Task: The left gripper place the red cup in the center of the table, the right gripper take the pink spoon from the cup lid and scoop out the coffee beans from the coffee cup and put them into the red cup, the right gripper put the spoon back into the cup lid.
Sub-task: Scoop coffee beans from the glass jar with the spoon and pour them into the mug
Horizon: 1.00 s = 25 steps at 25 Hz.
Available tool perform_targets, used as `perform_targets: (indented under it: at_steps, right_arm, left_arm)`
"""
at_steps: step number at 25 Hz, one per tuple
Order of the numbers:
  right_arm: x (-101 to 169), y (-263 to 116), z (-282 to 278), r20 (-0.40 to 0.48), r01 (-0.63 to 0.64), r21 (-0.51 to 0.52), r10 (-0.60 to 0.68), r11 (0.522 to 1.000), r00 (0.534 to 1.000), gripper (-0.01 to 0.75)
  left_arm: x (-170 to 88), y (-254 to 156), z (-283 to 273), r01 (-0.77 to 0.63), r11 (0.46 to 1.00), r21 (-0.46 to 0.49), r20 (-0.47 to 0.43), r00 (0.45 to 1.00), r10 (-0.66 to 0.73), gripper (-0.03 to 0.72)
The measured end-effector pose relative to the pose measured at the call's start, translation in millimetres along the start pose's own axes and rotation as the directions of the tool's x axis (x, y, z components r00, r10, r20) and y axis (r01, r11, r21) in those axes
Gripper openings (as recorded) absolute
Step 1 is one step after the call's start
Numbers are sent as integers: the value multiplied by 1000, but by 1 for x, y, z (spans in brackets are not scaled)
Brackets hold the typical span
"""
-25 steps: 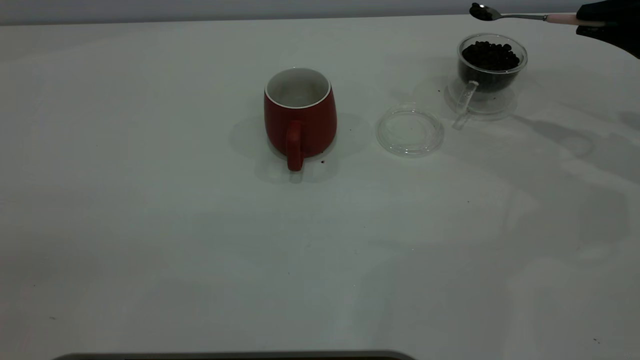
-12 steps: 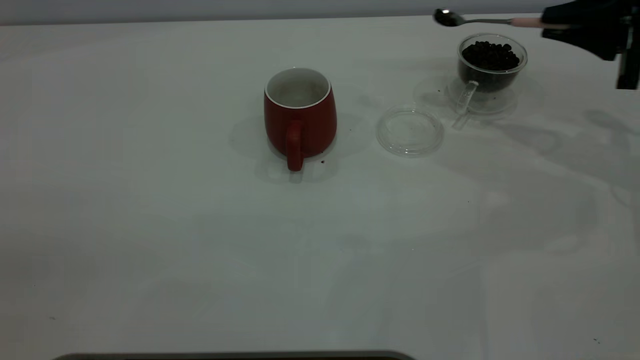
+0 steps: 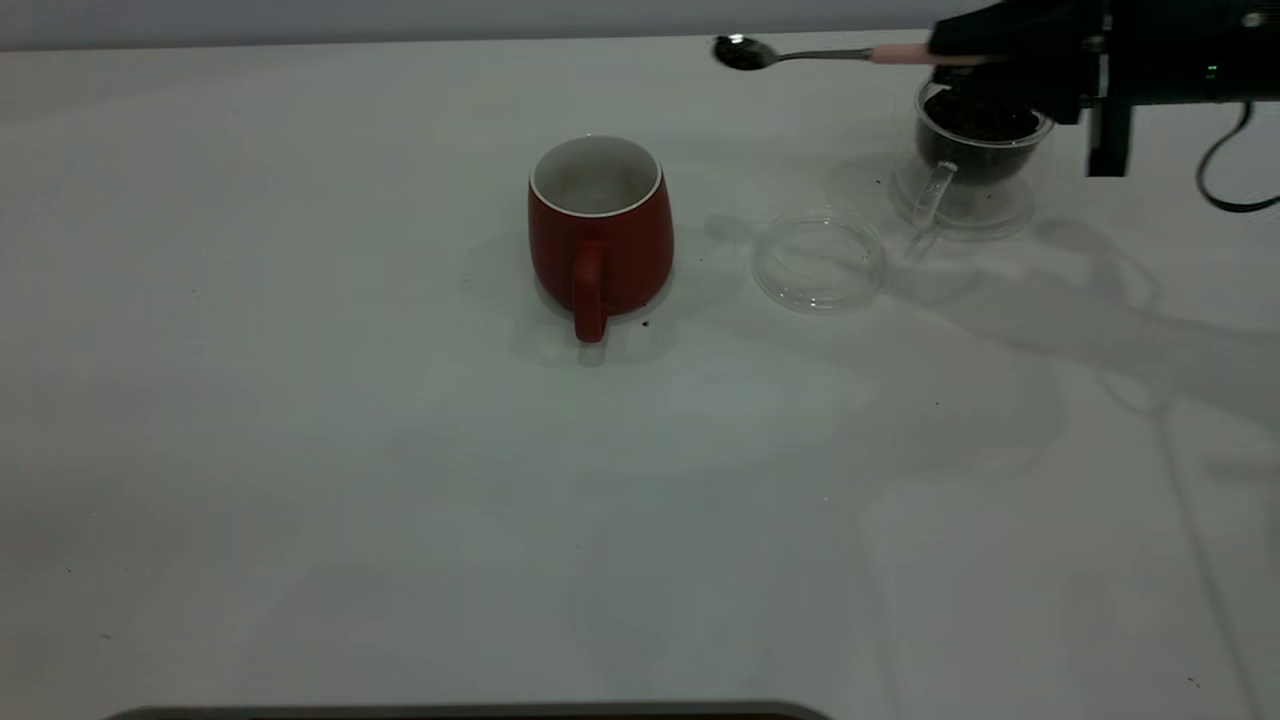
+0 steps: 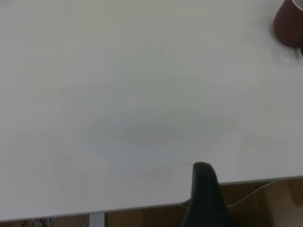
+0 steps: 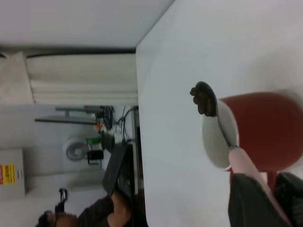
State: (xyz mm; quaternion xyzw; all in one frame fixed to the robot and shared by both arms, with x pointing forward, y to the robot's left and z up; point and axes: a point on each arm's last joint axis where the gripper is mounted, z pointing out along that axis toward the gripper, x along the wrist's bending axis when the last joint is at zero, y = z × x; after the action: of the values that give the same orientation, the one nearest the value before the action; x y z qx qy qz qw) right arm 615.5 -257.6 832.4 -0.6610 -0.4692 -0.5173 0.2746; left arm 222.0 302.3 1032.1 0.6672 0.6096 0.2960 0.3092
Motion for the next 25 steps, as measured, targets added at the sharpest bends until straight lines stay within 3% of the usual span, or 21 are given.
perform_targets:
  at_steps: [13, 25]
  right_arm:
    - [17, -29, 40, -20, 41, 122, -39, 992, 999, 114]
    - [15, -38, 53, 67, 46, 139, -56, 989, 996, 114]
  left_arm:
    - [0, 0, 0, -1, 1000, 0, 0, 1000, 1, 569]
    - [0, 0, 0, -1, 1000, 0, 0, 1000, 1, 569]
